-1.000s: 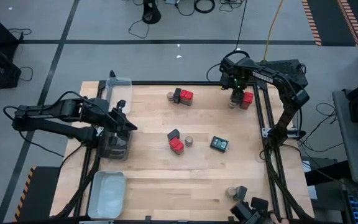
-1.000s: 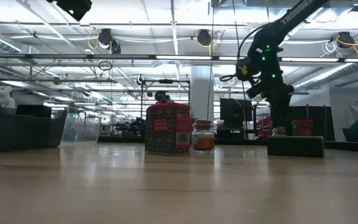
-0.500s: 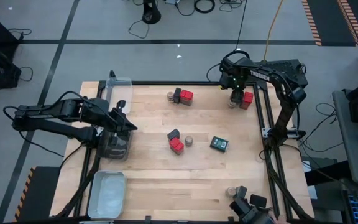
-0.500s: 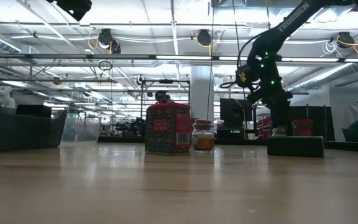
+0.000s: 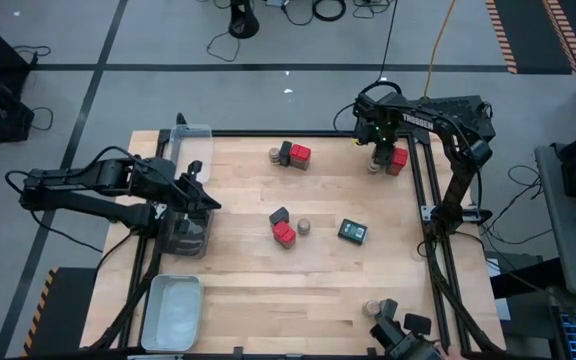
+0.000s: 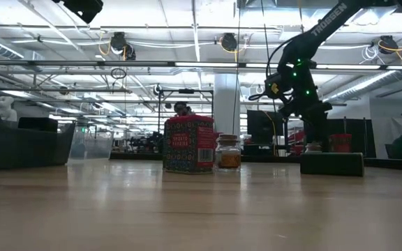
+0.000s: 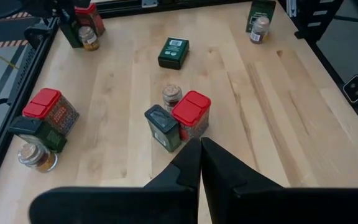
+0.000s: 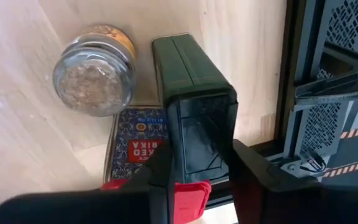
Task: Sort spices by type
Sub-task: Put the black seasoning can into the black bin
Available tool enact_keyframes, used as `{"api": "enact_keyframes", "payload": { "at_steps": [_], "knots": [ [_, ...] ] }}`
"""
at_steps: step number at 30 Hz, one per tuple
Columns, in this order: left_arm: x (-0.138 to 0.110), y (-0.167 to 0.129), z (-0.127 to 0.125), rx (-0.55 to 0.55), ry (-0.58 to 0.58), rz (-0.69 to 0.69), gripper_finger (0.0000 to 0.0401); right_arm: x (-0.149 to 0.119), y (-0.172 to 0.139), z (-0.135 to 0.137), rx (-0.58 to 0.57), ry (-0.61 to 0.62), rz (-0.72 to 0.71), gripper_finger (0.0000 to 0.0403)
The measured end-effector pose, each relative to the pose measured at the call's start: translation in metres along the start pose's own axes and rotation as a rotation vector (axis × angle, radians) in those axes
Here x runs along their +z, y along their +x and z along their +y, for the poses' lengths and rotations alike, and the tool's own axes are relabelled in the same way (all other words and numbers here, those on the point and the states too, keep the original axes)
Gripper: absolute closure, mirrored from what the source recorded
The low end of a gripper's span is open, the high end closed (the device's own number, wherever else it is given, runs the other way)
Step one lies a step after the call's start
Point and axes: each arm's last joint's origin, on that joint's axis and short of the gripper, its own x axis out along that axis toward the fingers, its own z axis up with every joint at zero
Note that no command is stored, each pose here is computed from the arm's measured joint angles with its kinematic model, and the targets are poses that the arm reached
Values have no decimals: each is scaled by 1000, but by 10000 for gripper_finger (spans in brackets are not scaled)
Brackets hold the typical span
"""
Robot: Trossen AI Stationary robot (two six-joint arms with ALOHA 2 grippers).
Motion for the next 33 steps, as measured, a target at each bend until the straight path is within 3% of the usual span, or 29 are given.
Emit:
{"api": "enact_keyframes", "payload": {
  "at_steps": [7,16,21,25,33],
  "knots": [
    [0,0,0,0,0,0,382,-4,-6,1,-3,21,-15,320],
    [0,-15,1,67,50,-69,382,-14,-41,7,-93,66,-107,320],
    [-6,-32,2,172,51,-85,382,-16,-80,11,-169,108,-241,320],
    [-10,-42,1,191,42,-110,382,-13,-113,18,-220,120,-375,320],
    [-23,-57,0,230,19,-81,382,14,-158,52,-241,111,-659,319]
  ]
}}
